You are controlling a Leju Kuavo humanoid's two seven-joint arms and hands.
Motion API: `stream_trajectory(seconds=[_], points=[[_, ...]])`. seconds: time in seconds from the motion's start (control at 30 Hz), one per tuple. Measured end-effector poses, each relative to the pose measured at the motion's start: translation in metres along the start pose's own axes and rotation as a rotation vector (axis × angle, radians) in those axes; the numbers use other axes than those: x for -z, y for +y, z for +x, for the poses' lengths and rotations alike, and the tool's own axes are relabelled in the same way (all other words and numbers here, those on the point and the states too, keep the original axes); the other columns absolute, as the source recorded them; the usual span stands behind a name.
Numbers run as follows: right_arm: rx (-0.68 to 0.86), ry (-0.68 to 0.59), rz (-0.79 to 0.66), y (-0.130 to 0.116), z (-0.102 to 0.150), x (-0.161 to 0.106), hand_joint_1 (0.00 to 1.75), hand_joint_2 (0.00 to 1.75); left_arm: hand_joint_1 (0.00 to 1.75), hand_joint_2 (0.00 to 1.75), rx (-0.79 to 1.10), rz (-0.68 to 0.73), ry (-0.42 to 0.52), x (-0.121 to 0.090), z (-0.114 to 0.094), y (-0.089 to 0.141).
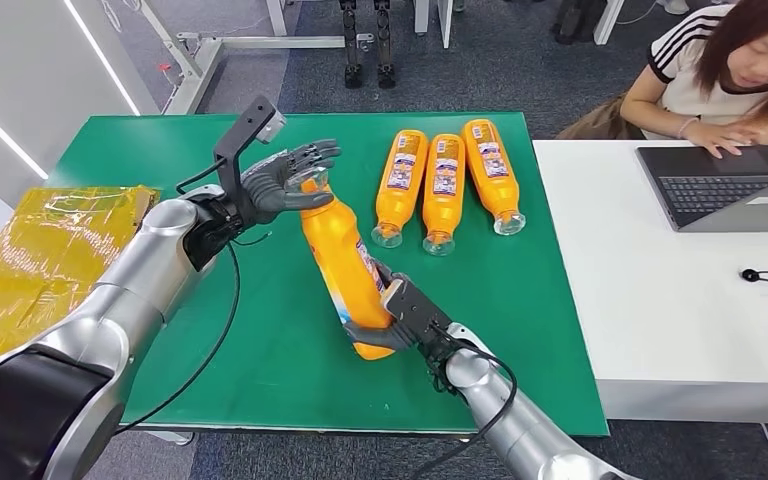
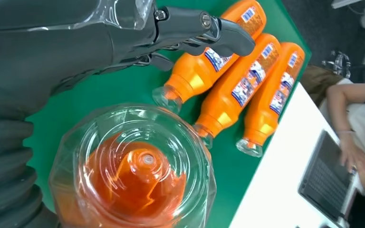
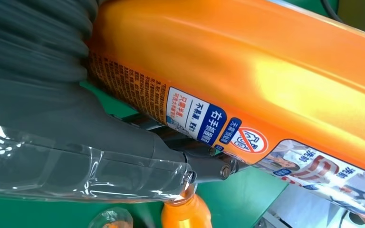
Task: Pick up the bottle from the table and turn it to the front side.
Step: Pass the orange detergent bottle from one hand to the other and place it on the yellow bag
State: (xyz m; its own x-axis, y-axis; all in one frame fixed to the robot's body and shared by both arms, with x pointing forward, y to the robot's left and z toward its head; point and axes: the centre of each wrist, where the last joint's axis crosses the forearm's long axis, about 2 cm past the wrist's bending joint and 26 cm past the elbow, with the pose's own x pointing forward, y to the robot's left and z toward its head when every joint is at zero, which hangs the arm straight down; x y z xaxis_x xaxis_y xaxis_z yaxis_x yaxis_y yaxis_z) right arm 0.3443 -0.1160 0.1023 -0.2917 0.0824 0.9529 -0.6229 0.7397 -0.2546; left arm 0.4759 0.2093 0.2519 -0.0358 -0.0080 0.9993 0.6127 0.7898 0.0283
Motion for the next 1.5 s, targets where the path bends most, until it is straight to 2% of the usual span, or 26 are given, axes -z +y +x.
stream_trajectory(seconds=[0.23, 0.43, 0.73, 0.93, 1.1, 1.33, 1.5], points=[[-0.003, -0.022, -0.043, -0.002, 0.000, 0.000, 1.75, 1.75, 0.00, 1.75, -0.056, -0.022, -0.040, -0.002, -0.001, -0.001], [-0.007, -0.043, -0.125, -0.014, 0.001, -0.002, 1.75, 1.75, 0.00, 1.75, -0.138, -0.068, -0.088, -0.003, 0.004, -0.012], [-0.028, -0.054, -0.191, -0.026, -0.001, -0.003, 1.75, 1.75, 0.00, 1.75, -0.192, -0.145, -0.161, -0.001, 0.007, -0.044], [-0.035, -0.052, -0.193, -0.028, -0.003, -0.003, 1.75, 1.75, 0.00, 1.75, -0.192, -0.177, -0.176, 0.001, 0.008, -0.055], [-0.067, -0.060, -0.188, -0.027, 0.002, 0.005, 1.75, 1.75, 0.00, 1.75, -0.188, -0.206, -0.189, 0.010, 0.010, -0.074], [-0.162, -0.091, -0.196, -0.022, 0.018, 0.023, 1.75, 1.75, 0.00, 1.75, -0.151, -0.172, -0.205, 0.021, 0.013, -0.085], [-0.259, -0.126, -0.188, -0.018, 0.026, 0.030, 1.75, 1.75, 0.00, 1.75, -0.118, -0.099, -0.186, 0.023, 0.009, -0.081]])
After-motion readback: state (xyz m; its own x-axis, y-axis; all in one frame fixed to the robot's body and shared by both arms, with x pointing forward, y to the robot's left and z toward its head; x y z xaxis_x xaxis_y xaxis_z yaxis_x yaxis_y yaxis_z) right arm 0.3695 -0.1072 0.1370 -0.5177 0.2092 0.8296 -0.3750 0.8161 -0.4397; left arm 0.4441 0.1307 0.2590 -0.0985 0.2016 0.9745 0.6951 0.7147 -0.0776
